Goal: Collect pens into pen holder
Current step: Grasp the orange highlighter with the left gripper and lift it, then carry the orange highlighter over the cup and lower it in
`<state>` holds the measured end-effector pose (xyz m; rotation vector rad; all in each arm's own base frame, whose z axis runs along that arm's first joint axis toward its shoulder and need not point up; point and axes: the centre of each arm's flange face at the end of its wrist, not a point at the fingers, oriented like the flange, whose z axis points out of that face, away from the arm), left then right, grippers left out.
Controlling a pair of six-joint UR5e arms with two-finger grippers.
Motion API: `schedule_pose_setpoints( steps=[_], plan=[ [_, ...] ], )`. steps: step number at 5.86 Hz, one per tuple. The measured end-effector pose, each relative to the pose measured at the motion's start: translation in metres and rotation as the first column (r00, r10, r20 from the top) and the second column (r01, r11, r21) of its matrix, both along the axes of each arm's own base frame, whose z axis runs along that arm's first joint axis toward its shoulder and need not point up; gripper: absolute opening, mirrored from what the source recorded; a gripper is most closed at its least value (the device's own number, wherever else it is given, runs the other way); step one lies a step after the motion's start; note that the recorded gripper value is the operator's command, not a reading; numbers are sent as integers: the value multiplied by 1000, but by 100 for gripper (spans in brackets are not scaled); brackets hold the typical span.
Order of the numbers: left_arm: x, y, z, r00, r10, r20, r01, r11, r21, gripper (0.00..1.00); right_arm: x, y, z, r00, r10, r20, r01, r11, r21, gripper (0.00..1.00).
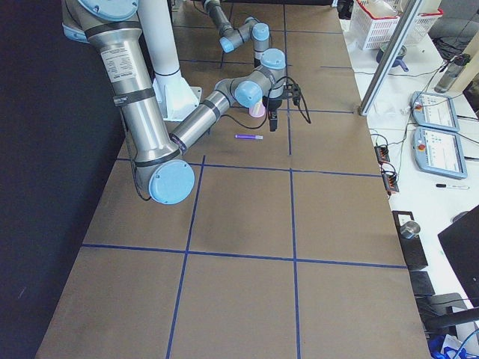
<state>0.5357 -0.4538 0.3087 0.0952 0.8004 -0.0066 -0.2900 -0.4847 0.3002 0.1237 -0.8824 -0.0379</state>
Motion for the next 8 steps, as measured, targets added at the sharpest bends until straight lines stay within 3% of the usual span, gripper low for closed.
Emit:
schedule_pose_setpoints(
  steps=[1,2,3,5,6,7,8],
  plan=[
    [2,0,2,1000,2,4,-2,1000,-2,32,0,0,0,1000,0,0,0,1000,0,100],
    [3,0,3,1000,3,6,-3,1000,-3,6,0,0,1,1000,0,-1,0,1000,-1,100],
    [4,0,-1,1000,2,1,-2,1000,-1,0,-1,0,1,1000,-1,-1,1,1000,-2,100],
    [-2,-2,-26,999,-12,-31,13,1000,27,0,-2,0,2,1000,1,-4,-1,1000,3,100],
    [-15,-2,-50,997,-46,-59,51,995,81,0,-2,0,2,1000,2,-5,-2,1000,7,100],
    [-29,-2,-77,990,-111,-85,123,979,163,0,-3,0,2,1000,1,-5,-1,1000,8,100],
    [-37,0,-104,977,-179,-116,202,948,246,0,-4,0,2,1000,1,-5,-1,1000,9,100]
  ],
)
